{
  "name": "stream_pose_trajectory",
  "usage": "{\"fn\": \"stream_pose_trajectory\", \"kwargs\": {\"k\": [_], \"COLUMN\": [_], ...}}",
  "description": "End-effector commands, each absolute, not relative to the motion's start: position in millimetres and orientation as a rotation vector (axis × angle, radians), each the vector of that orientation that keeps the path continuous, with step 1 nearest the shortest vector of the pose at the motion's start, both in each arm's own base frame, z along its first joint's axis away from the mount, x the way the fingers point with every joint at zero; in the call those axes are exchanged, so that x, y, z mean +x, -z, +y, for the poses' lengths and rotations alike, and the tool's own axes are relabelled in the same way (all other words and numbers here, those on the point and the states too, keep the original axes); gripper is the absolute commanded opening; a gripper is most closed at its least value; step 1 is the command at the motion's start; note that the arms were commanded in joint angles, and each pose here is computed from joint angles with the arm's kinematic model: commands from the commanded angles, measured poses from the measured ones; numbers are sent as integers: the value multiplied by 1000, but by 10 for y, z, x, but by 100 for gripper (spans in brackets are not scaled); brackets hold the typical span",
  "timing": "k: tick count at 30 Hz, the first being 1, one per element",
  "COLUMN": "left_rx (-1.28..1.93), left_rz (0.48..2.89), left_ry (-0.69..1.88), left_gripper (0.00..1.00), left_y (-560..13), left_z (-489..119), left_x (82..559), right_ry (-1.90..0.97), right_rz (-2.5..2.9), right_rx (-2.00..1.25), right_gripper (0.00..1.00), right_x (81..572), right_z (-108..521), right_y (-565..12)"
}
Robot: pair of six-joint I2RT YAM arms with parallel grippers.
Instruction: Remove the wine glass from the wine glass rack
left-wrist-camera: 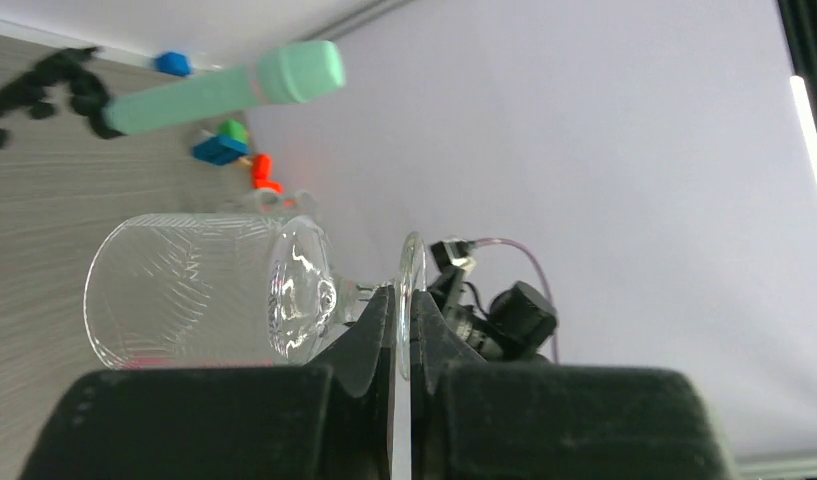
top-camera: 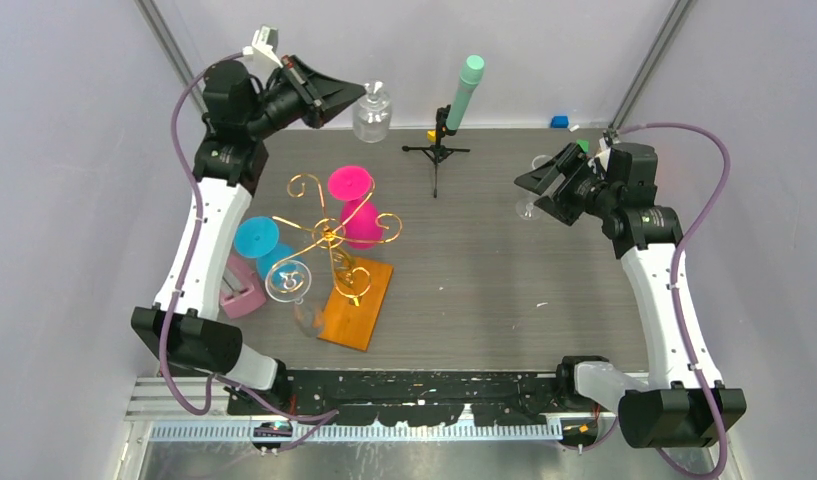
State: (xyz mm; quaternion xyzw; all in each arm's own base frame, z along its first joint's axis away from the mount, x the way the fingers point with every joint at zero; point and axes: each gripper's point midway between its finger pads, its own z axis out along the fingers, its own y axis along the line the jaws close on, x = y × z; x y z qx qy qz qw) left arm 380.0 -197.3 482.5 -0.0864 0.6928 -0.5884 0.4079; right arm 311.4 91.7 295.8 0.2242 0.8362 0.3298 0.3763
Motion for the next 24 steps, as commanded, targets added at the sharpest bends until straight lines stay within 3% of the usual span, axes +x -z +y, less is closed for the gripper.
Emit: {"fn": "stream_pose_trajectory", "kwargs": {"k": [1, 7, 15, 24], "left_rx": [-117, -265, -444, -502], "left_rz": [1462, 1351, 1170, 1086], "left_ry": [1629, 1859, 2188, 2327], "left_gripper": [0, 0, 0, 0], "left_y": [-5683, -5842, -6053, -6174], "left_z": [-2164, -2352, -2377, -2437], "left_x": [3502, 3392, 3270, 3144], "right_ry": [-1179, -1523, -1748, -1875], "right_rz": [1893, 1567, 1295, 1177], "right_rx": [476, 422, 308, 256], "right_gripper": [74, 74, 77, 77], "right_x": [3131, 3039, 2932, 2969], "right_z": [1320, 1672, 1980, 2253], "right_y": [-3571, -4280, -4970, -5280]}}
